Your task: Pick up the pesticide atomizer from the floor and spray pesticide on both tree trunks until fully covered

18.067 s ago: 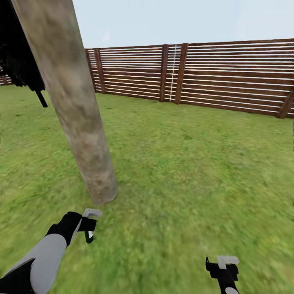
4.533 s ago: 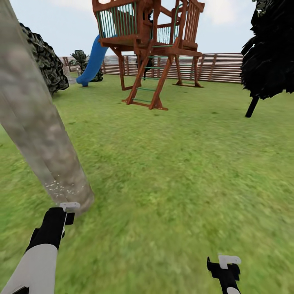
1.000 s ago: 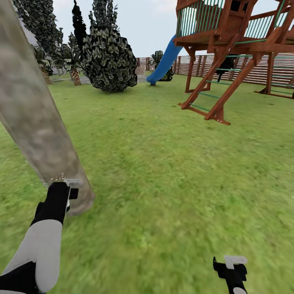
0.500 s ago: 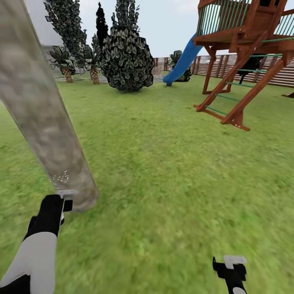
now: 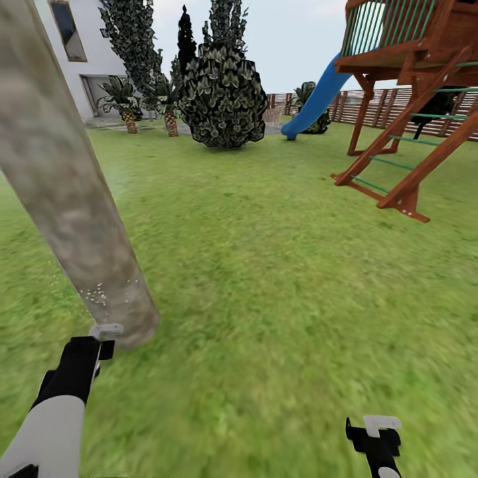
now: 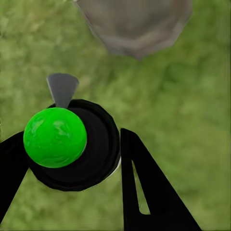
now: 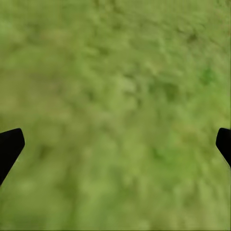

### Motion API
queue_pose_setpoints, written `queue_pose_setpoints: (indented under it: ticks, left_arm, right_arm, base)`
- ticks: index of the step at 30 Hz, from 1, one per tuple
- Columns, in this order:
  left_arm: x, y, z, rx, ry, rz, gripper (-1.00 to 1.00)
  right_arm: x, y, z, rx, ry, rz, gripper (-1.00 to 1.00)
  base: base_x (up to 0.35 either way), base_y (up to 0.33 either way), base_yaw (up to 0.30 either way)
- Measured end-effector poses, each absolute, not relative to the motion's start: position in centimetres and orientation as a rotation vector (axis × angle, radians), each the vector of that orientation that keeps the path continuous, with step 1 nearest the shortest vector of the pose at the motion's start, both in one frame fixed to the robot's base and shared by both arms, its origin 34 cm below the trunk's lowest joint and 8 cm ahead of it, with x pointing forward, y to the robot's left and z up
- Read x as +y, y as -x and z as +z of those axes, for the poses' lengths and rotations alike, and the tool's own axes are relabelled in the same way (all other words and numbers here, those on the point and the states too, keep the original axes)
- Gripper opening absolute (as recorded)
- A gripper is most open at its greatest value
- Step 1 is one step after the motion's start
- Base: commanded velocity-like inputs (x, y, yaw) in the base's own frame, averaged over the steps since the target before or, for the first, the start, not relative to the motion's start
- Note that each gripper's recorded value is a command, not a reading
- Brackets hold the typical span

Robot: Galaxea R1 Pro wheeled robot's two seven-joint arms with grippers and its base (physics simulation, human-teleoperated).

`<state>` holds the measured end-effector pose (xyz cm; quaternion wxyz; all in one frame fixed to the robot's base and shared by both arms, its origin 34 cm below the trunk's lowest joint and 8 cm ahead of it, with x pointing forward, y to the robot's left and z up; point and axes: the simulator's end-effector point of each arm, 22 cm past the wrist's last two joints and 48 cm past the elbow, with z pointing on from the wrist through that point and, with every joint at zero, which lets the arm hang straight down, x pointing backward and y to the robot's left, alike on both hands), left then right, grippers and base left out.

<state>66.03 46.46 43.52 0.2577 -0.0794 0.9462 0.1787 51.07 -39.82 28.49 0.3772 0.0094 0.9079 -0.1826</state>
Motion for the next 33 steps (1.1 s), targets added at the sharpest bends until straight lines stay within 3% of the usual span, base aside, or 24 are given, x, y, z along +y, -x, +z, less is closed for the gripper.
queue_pose_setpoints:
  ticks: [14, 26, 33]
  left_arm:
    - [45.66, -66.09, 42.93, 2.562, 0.201, 0.464, -1.0]
    - [45.71, -66.08, 42.9, 2.563, 0.201, 0.466, -1.0]
    - [45.61, -65.85, 42.71, 2.575, 0.209, 0.452, -1.0]
  right_arm:
    - [-39.84, -51.06, 28.51, 2.321, -0.024, -0.467, 1.0]
    - [-39.96, -51.05, 28.51, 2.321, -0.024, -0.47, 1.0]
    - [-39.95, -51.06, 28.51, 2.321, -0.024, -0.469, 1.0]
  base:
    - [0.052, -0.025, 0.216]
    - [0.055, -0.254, 0.002]
    - [-0.032, -0.275, 0.24]
